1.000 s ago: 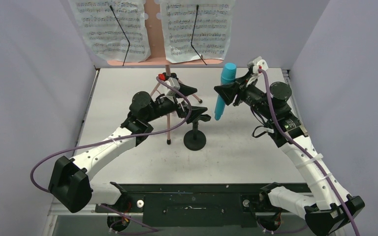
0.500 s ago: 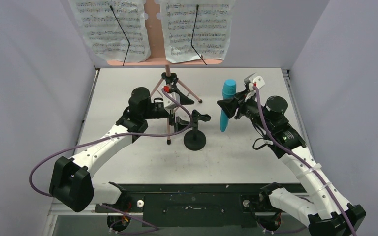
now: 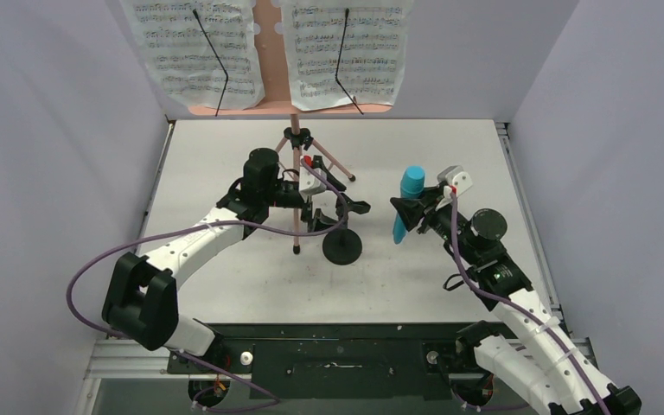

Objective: Set up the instrument practice props

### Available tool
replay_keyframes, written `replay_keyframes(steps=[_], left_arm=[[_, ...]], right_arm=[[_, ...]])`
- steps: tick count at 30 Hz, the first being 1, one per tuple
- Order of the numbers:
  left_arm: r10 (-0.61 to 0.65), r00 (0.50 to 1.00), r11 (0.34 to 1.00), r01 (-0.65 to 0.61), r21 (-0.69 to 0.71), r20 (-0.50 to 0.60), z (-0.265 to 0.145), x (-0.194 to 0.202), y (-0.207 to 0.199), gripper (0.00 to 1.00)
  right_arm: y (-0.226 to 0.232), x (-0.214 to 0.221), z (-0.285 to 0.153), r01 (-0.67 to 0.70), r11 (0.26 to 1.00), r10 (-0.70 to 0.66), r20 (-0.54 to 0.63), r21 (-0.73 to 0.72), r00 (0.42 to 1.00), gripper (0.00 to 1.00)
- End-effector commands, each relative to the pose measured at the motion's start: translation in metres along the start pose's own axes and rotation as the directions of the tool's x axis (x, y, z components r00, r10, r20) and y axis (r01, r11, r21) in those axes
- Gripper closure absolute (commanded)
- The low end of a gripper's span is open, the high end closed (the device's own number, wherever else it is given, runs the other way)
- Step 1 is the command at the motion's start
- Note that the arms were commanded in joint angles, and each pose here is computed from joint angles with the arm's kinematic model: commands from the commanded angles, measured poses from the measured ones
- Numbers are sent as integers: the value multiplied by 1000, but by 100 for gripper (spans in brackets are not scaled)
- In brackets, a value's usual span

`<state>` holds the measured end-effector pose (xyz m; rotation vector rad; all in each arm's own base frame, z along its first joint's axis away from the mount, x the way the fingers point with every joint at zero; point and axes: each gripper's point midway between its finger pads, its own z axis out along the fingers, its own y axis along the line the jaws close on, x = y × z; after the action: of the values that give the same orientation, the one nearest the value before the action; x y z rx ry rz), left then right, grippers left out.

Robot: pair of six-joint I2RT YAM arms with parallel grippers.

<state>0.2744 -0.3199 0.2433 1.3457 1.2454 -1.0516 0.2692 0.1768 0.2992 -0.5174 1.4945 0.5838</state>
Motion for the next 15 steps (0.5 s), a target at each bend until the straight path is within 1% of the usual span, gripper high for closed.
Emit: replay_keyframes(steps=[1, 5, 10, 15], left_arm=[[70, 997, 997, -70, 10, 20, 2, -18, 13, 4], [65, 998, 998, -65, 4, 13, 5, -20, 20, 1], [89, 996, 996, -89, -26, 16, 7, -24, 29, 1], [73, 997, 997, -73, 1, 10, 10, -17, 29, 1]], right_arm=[[-9, -25, -1, -3, 999, -5, 158, 54, 987, 95], [-5, -18, 3, -39, 999, 34, 180, 23, 983, 95], [-2, -16, 8, -21, 1000, 21, 194, -5, 981, 95], [0, -18, 15, -19, 999, 24, 218, -25, 976, 95]])
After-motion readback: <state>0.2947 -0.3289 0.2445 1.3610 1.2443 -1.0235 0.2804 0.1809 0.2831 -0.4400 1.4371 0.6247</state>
